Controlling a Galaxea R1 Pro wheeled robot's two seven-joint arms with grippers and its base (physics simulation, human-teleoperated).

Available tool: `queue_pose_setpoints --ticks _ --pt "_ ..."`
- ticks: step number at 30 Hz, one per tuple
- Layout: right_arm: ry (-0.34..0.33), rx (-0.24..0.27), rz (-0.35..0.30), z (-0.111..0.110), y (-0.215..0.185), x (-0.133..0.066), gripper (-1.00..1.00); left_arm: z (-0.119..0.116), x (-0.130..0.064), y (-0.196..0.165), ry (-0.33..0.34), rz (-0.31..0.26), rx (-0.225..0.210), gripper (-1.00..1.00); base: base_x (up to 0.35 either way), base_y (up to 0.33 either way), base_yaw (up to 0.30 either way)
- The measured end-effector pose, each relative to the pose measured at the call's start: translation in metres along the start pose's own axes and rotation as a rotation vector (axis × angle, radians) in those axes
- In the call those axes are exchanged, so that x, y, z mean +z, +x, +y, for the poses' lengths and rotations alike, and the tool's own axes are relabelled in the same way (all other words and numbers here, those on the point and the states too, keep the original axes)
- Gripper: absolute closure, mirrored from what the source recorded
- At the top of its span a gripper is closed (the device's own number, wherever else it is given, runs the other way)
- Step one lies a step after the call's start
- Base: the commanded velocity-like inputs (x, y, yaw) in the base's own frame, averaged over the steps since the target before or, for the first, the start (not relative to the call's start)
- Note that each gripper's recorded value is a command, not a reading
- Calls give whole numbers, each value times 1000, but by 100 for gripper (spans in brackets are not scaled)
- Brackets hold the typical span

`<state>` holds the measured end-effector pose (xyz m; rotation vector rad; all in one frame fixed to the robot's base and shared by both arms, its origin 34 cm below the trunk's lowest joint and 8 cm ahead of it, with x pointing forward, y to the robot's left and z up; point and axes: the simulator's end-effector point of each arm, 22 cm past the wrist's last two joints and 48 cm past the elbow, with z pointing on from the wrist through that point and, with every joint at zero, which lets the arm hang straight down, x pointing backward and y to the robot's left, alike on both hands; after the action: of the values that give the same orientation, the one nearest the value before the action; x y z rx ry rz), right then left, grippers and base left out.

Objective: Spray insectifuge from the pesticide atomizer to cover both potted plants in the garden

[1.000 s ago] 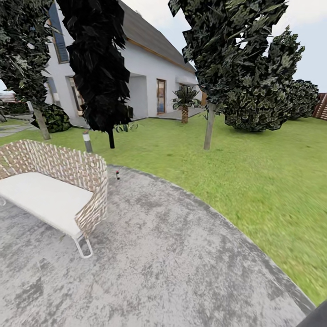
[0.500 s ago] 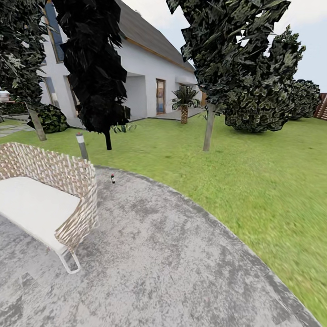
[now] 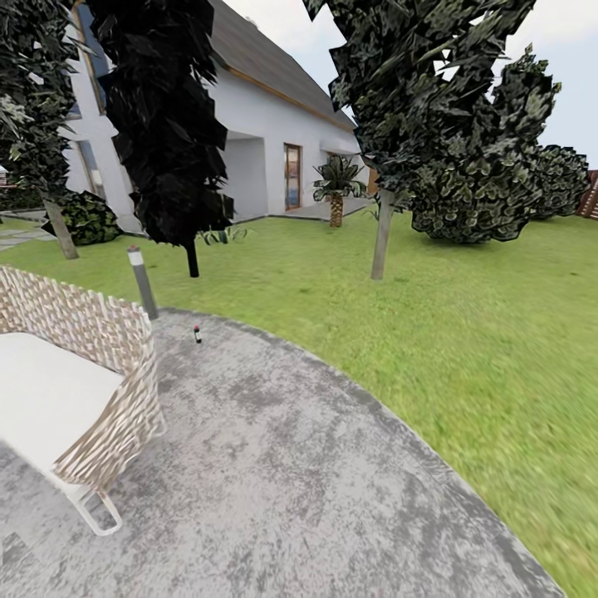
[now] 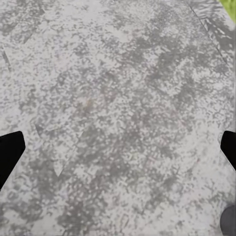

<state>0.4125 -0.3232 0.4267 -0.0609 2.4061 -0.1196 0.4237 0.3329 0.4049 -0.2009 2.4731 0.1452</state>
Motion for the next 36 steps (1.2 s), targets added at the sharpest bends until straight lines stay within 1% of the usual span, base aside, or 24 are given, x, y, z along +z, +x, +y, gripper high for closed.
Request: queue_pose_setpoints --ticks 27,36 --pt "0 0 1 1 1 0 -100 0 0 0 0 1 1 -100 333 -76 0" --pt "-1 0 1 1 1 0 -100 1 0 0 -1 1 1 -100 337 -11 0"
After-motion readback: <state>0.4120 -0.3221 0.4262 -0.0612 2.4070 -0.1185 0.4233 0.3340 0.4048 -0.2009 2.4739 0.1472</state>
